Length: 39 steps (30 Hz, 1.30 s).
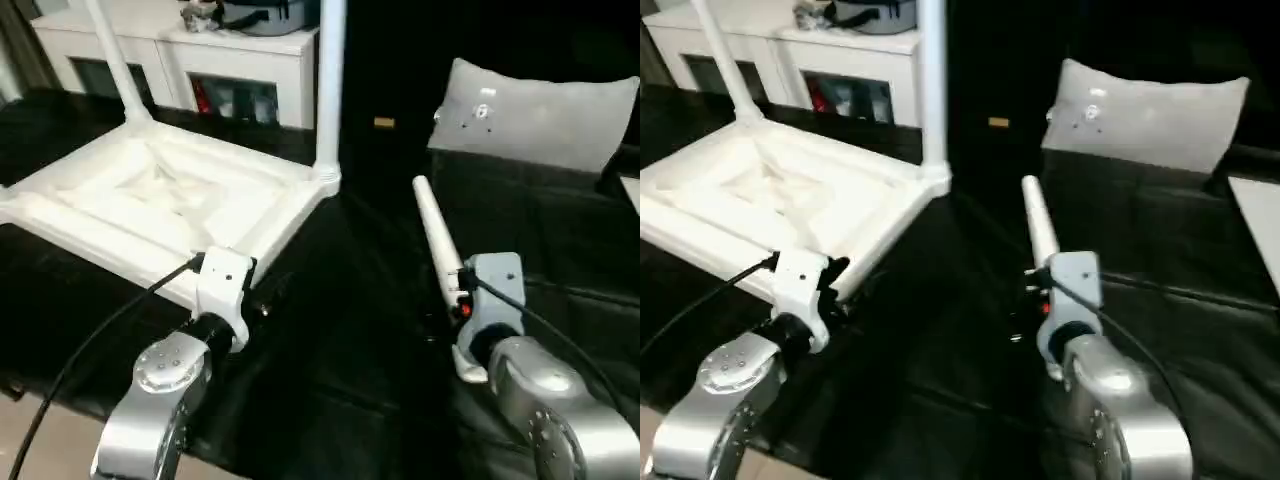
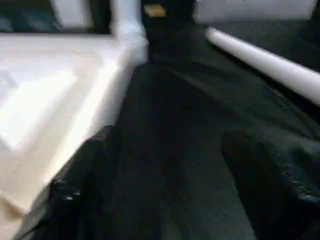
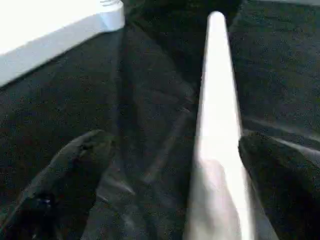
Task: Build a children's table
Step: Move to table, then pick table leg
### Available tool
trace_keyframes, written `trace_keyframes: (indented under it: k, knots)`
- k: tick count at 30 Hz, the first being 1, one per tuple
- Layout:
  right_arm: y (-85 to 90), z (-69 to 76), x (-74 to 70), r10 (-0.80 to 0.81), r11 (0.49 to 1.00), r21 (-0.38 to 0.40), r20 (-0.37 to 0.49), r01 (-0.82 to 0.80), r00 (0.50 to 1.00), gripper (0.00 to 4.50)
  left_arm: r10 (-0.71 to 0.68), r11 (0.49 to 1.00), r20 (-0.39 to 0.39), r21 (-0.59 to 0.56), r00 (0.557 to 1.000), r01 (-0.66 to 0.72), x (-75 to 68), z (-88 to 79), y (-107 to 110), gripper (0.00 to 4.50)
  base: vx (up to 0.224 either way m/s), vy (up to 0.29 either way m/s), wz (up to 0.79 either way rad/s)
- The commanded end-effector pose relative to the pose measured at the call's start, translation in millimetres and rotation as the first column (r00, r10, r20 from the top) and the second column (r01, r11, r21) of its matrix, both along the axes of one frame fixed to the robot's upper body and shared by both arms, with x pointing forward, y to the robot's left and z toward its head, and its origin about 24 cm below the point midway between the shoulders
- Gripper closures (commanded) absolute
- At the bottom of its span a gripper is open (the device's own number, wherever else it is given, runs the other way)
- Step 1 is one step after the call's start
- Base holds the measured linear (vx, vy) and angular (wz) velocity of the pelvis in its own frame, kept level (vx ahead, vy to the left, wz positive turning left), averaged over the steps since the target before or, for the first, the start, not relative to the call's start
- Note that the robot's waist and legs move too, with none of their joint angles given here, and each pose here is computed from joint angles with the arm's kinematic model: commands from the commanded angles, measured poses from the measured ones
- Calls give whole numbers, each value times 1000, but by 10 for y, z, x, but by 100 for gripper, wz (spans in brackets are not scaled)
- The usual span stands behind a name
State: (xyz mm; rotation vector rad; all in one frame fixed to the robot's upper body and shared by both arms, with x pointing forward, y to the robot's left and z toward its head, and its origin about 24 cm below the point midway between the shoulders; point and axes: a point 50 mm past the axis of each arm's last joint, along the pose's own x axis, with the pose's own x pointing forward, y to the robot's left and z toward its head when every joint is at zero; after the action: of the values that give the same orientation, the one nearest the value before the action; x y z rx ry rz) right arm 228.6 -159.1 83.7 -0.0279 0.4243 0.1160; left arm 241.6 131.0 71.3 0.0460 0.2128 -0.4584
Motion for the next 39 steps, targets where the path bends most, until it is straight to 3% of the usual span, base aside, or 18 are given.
trace_keyframes:
  k: [1,2,3,8,11,14,18,21,24,25,39]
  knots:
    - [9,82,40,1,1000,-11,11,-1,1000,0,-21,1000,7,4,1000,21,17,46,25,72,-108,-175,9]
    - [7,88,45,0,1000,-12,11,0,1000,0,-25,1000,6,4,1000,25,17,48,24,72,-89,-113,3]
    - [9,160,149,23,1000,6,6,-23,1000,0,-83,997,-13,-5,997,82,4,58,24,58,-89,-113,3]
    - [16,161,258,46,999,21,-43,-45,998,0,-143,990,-29,-2,989,143,-8,85,32,6,-73,-25,-4]
    - [-128,143,490,2,999,-51,-118,-8,993,0,-291,957,-44,-26,956,290,-70,170,-55,2,-63,32,-1]
    - [-228,141,623,-18,998,-65,-161,8,987,0,-368,930,-62,-28,928,367,-135,189,-89,2,-42,56,-4]
    - [-265,130,696,-7,999,-42,-213,-2,977,0,-420,907,-80,-52,904,417,-182,210,-117,2,-7,14,-1]
    - [-300,51,823,34,999,-19,-334,-42,942,0,-498,867,-110,-56,860,495,-226,257,-147,2,0,0,0]
    - [-291,24,833,56,998,-7,-365,-62,929,0,-513,858,-122,-62,850,509,-237,262,-145,2,0,0,0]
    - [-281,10,832,70,997,-3,-379,-77,923,28,-523,853,-129,-65,843,519,-248,266,-138,0,0,0,0]
    - [-360,-40,792,74,997,3,-471,-82,879,124,-541,840,-179,-66,822,539,-312,216,-110,0,4,-2,0]
